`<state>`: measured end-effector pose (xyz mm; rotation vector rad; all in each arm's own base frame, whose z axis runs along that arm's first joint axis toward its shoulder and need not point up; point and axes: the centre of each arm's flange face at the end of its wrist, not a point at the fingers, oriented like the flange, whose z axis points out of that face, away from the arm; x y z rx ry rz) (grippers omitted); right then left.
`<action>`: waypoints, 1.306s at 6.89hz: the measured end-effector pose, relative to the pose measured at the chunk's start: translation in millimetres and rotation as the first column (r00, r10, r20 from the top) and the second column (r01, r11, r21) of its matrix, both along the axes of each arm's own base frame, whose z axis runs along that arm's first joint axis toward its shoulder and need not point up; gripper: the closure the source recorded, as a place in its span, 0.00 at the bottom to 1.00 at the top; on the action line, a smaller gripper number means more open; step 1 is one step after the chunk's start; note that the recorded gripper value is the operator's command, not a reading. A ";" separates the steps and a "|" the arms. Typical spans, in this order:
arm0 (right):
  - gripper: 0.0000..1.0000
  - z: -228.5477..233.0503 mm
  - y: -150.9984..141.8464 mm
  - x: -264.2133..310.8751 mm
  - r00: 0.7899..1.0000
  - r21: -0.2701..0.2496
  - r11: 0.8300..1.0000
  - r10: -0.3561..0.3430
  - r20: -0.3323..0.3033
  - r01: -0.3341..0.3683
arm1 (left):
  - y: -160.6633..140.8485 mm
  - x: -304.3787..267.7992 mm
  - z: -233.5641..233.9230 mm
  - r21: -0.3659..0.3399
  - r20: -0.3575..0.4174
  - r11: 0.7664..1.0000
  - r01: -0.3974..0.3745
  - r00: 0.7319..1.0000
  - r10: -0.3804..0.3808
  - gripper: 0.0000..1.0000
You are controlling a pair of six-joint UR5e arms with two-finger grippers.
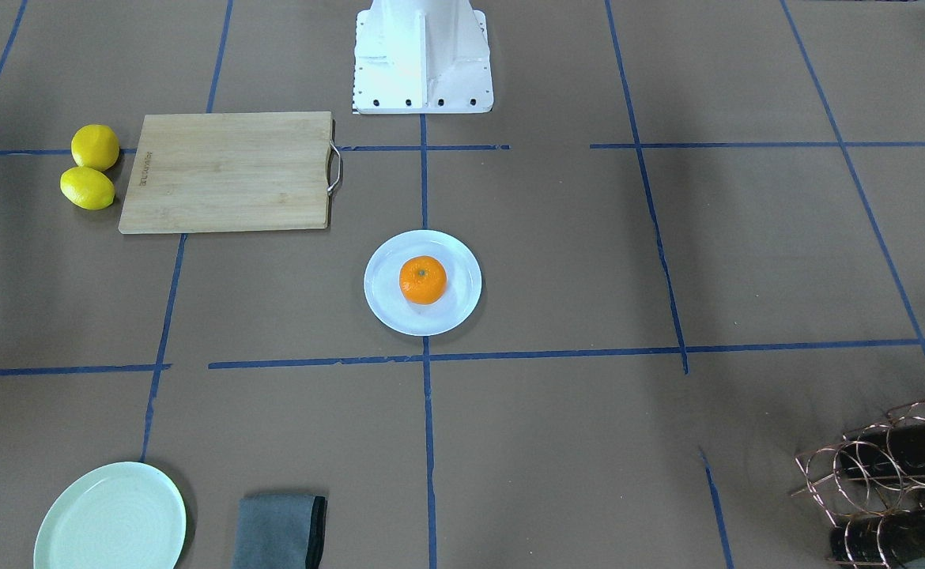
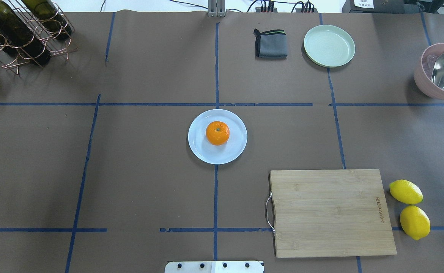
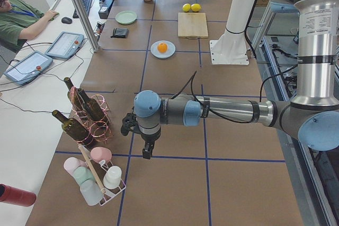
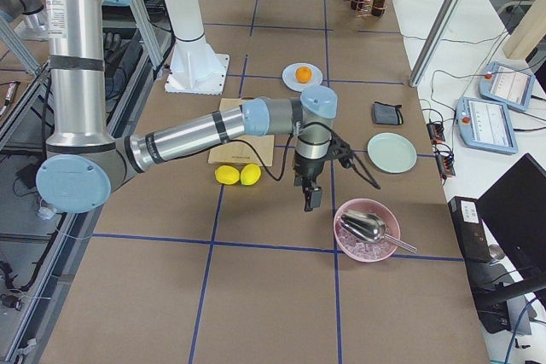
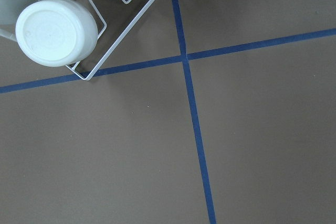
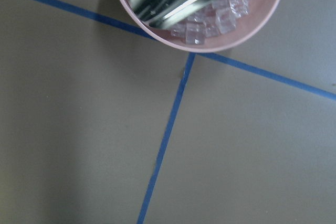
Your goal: Pick orange to plate
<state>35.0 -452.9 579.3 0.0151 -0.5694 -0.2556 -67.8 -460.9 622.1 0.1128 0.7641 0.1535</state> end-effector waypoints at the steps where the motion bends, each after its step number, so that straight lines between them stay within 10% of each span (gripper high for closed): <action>1: 0.00 20.1 14.3 15.5 0.999 -0.038 0.999 0.029 0.033 -0.028 | -0.1 0.0 -2.4 0.006 -0.001 1.000 -0.001 1.000 0.001 0.00; 9: 0.00 57.9 49.9 30.0 0.992 -0.017 0.997 0.075 0.102 -0.073 | 2.8 -0.7 -4.6 0.011 0.005 1.000 0.000 1.000 0.000 0.00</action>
